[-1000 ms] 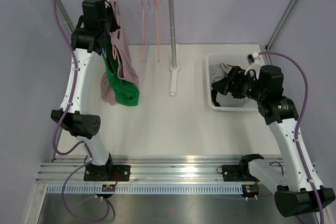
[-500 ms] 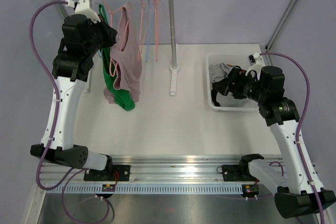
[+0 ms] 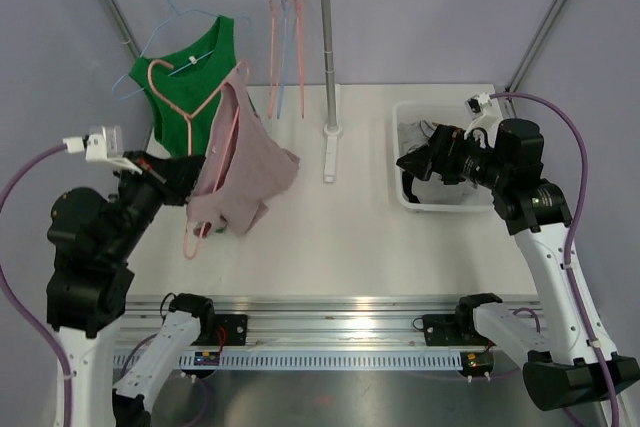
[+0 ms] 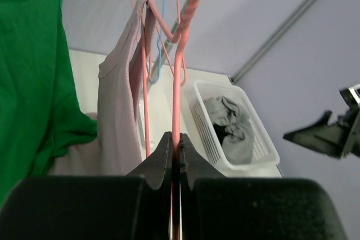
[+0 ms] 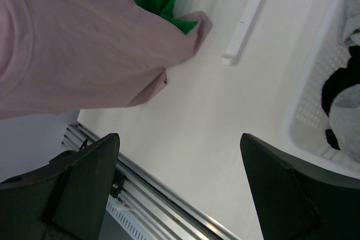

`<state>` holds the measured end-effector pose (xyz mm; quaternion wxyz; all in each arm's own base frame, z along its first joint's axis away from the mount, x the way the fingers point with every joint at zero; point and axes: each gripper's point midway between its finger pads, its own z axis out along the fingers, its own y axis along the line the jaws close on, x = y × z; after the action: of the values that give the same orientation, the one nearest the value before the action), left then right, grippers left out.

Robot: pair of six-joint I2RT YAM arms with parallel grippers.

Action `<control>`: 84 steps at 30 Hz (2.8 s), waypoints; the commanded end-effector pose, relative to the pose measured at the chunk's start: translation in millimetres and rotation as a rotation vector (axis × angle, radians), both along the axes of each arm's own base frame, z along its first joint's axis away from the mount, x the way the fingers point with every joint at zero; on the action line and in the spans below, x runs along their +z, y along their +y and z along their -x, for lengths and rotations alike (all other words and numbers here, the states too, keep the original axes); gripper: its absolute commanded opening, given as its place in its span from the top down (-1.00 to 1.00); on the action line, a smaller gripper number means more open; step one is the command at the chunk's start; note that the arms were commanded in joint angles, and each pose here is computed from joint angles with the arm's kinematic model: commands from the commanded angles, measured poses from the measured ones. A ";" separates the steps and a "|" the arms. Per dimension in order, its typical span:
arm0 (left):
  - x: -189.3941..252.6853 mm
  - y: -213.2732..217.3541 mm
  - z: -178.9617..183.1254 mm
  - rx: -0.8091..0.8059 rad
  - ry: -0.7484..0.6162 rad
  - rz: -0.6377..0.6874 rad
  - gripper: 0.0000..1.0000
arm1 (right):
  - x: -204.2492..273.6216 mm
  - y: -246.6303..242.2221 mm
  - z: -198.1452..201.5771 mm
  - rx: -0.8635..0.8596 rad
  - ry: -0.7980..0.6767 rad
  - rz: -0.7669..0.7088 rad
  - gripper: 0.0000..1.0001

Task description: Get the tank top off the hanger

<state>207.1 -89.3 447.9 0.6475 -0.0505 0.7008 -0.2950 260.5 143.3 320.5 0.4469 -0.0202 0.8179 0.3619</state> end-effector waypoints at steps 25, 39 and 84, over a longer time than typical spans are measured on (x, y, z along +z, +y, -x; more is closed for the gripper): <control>-180.1 -68.8 133.7 -0.553 0.353 0.279 1.00 | -66.0 216.1 23.7 0.327 -0.221 0.029 -0.56; -175.1 -69.6 134.6 -0.559 0.356 0.292 1.00 | -117.6 227.3 5.5 0.294 -0.202 0.185 0.47; 149.2 -42.3 72.8 -0.375 -0.924 0.241 1.00 | 53.2 70.0 115.2 0.344 -0.302 0.015 1.00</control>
<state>124.9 -155.1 580.9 0.7470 0.1804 0.3346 -0.5454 156.0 231.0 388.6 0.4981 -0.2127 0.7162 0.4400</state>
